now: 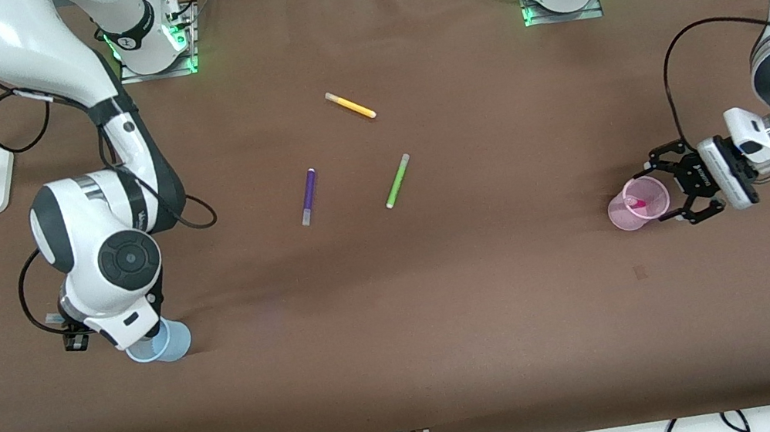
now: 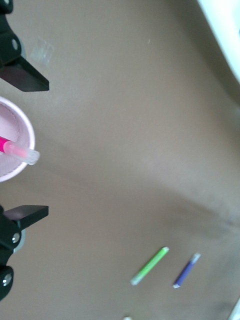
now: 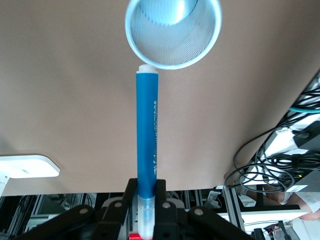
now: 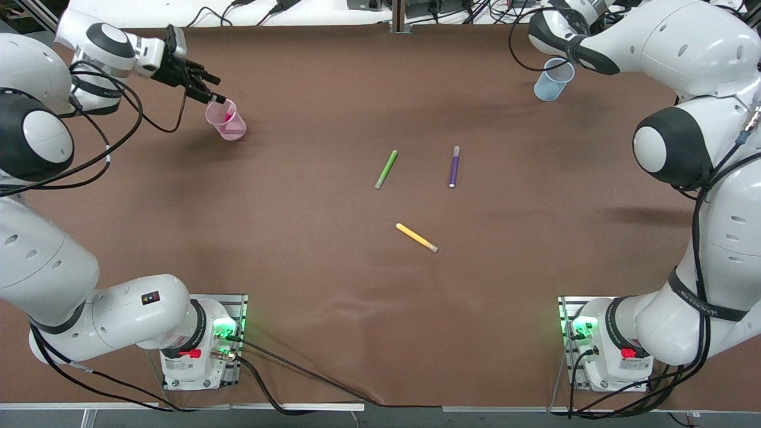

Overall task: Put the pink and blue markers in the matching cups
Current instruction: 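Drop the blue marker into the blue cup while the left gripper drops pink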

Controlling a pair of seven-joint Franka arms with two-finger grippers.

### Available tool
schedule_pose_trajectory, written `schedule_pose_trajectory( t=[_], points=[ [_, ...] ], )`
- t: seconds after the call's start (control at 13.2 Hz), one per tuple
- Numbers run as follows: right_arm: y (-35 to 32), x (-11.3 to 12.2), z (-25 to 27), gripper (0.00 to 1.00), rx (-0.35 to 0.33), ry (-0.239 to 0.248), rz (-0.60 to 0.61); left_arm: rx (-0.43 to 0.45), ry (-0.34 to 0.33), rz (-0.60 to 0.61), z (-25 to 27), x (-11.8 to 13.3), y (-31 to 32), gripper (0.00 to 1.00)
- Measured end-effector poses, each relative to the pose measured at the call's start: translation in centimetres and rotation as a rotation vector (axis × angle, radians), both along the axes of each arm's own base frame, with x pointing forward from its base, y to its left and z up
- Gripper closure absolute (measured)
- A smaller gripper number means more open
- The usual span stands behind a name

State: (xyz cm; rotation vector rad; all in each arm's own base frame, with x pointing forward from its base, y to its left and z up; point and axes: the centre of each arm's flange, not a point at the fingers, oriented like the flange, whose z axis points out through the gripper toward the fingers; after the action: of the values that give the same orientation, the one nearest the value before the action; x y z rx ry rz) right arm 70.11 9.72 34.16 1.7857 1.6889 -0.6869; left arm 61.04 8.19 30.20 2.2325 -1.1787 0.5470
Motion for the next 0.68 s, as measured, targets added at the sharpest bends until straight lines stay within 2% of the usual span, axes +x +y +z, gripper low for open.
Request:
schedule_pose_trajectory(
  t=[0.15, 0.3, 0.68],
  points=[
    [-0.4, 0.6, -2.2, 0.83, -0.021, 0.004, 0.031, 0.063, 0.104, 0.117, 5.4, -0.3, -0.8, 0.0],
    [-0.1, 0.8, -3.6, 0.83, -0.032, 0.008, 0.057, 0.162, 0.178, 0.211, 11.3, -1.0, -3.1, 0.0],
    [0.4, 1.4, -4.9, 0.83, -0.024, -0.011, 0.105, 0.508, 0.335, 0.437, 24.0, -3.0, -10.7, 0.0]
  ],
)
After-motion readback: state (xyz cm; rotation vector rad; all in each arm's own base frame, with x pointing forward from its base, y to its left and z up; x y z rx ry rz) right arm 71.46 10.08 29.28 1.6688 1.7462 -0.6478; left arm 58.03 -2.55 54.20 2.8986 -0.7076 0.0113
